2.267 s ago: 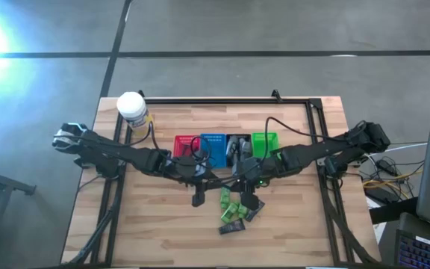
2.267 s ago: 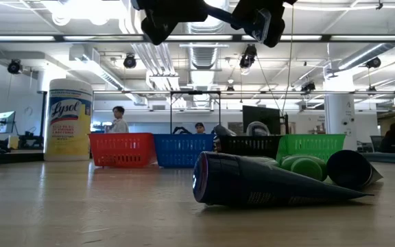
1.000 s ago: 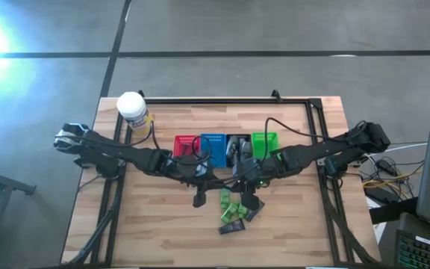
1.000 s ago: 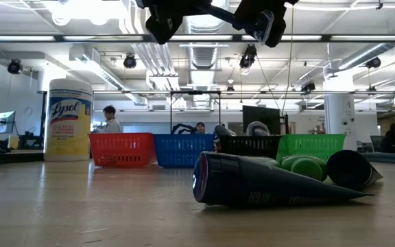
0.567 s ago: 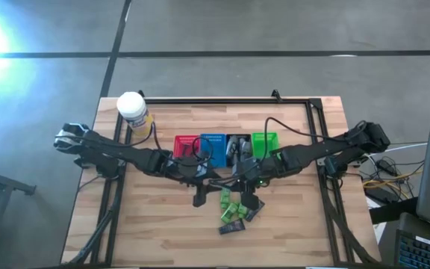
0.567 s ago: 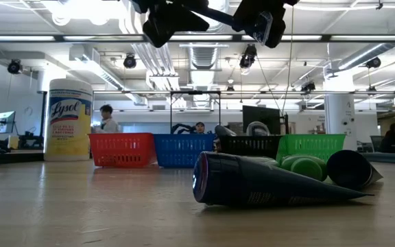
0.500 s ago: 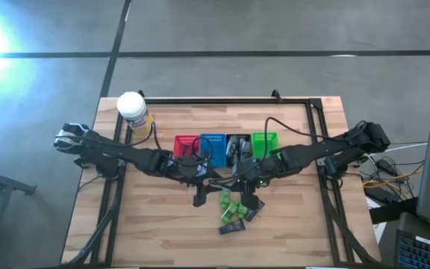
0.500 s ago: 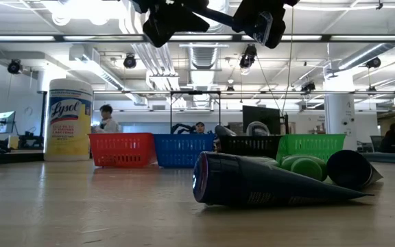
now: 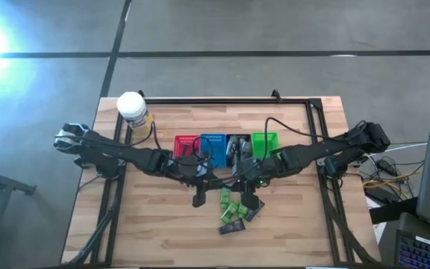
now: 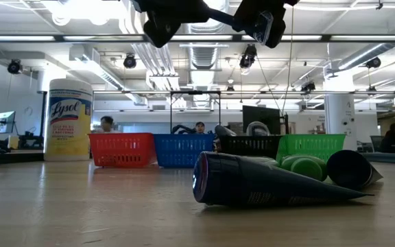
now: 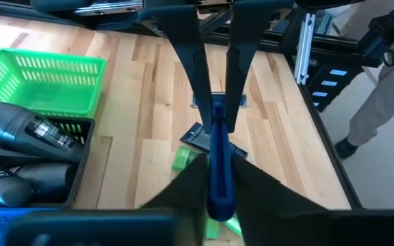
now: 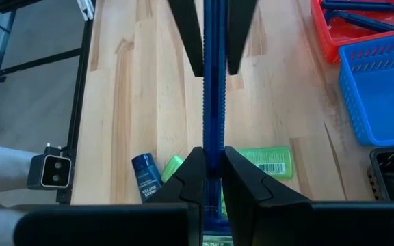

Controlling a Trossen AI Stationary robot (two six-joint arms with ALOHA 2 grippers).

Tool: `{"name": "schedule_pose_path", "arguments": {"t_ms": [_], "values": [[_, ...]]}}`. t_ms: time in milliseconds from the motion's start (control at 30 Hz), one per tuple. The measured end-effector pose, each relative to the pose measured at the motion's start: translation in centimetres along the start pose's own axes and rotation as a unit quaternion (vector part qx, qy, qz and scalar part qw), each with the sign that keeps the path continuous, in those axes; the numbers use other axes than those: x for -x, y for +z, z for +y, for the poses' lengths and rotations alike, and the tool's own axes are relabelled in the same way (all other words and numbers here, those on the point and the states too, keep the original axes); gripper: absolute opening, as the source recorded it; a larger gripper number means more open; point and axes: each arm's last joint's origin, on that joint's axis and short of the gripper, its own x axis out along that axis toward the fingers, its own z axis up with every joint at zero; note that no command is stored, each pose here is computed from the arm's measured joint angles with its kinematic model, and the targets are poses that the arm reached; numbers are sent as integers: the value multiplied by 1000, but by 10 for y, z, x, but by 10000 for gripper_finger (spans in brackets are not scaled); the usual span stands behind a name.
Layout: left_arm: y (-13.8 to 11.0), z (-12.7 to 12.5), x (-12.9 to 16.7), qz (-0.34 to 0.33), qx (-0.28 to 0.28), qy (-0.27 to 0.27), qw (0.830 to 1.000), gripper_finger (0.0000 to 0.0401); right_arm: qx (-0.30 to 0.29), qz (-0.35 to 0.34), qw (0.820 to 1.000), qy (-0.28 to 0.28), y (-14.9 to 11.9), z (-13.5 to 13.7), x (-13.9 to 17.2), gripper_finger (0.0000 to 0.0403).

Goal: Pick & Place Travel size toiletries
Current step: Put the blue razor into the red bin

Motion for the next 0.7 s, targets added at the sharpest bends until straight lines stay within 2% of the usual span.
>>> {"name": "schedule_pose_path", "arguments": {"t_ms": [100,333,567,700], "values": [[0,0,0,3,1,-10,1000,30,2,0,1000,0,0,0,0,23],[-1,1,0,3,1,6,1000,30,1,-1,1000,-3,0,0,0,36],[-16,9,2,58,21,113,992,30,-10,5,1000,-6,-2,-1,1,138],[-17,9,12,64,28,151,986,30,-9,6,1000,-23,-3,-2,4,202]]}}
